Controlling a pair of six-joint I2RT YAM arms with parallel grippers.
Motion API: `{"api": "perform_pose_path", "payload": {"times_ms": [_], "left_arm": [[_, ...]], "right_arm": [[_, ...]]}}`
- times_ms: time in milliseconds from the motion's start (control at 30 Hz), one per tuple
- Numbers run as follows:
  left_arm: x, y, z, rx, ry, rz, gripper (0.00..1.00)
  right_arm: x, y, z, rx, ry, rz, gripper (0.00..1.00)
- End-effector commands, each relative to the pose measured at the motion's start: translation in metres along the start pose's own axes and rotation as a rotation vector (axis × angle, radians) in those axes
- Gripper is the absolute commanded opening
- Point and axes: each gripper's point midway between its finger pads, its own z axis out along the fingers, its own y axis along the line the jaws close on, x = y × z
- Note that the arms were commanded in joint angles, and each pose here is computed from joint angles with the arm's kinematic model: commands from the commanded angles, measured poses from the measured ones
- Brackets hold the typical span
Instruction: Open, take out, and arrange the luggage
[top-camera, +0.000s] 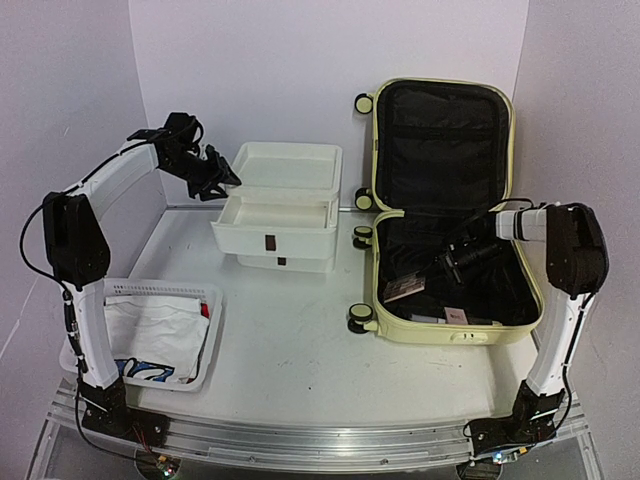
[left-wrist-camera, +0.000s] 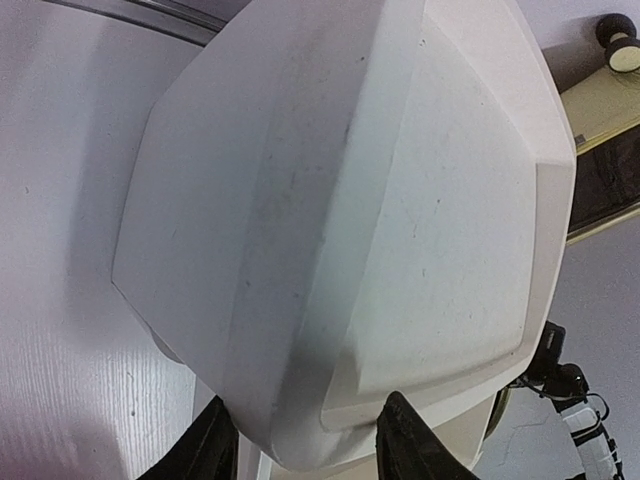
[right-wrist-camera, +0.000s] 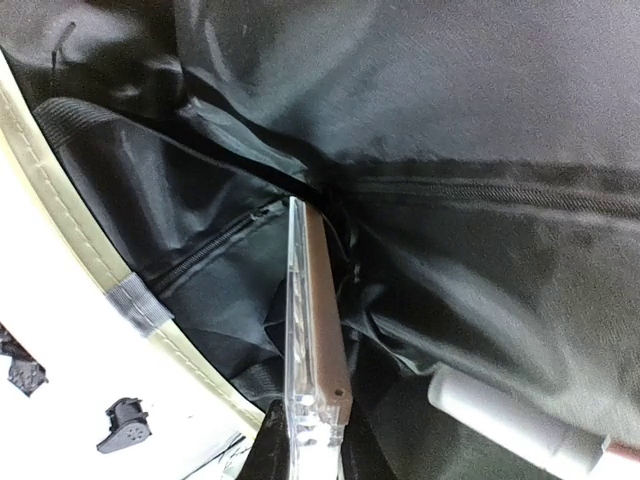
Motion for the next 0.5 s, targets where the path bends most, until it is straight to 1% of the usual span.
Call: {"api": "perform_pose_path", "payload": {"times_ms": [0, 167, 333, 467], "left_arm": [[0.035, -0.04, -0.018, 0.078, 0.063, 0.044, 0.46], [0.049, -0.049, -0.024, 0.083, 0.07, 0.053, 0.46], [0.062, -0.059, -0.028, 0.106, 0.093, 0.076, 0.48], [0.062, -0.058, -0.04, 0.089, 0.058, 0.099, 0.49]], "right_arm": [[0.012, 0.031, -0.03, 0.039, -0.08, -0.113, 0.0], [0.021, 0.048, -0.056, 0.092, -0.158, -0.219, 0.0], [0.028, 0.062, -0.075, 0.128, -0.204, -0.302, 0.0], [0.036, 0.073, -0.089, 0.153, -0.229, -0.358, 0.0]]}}
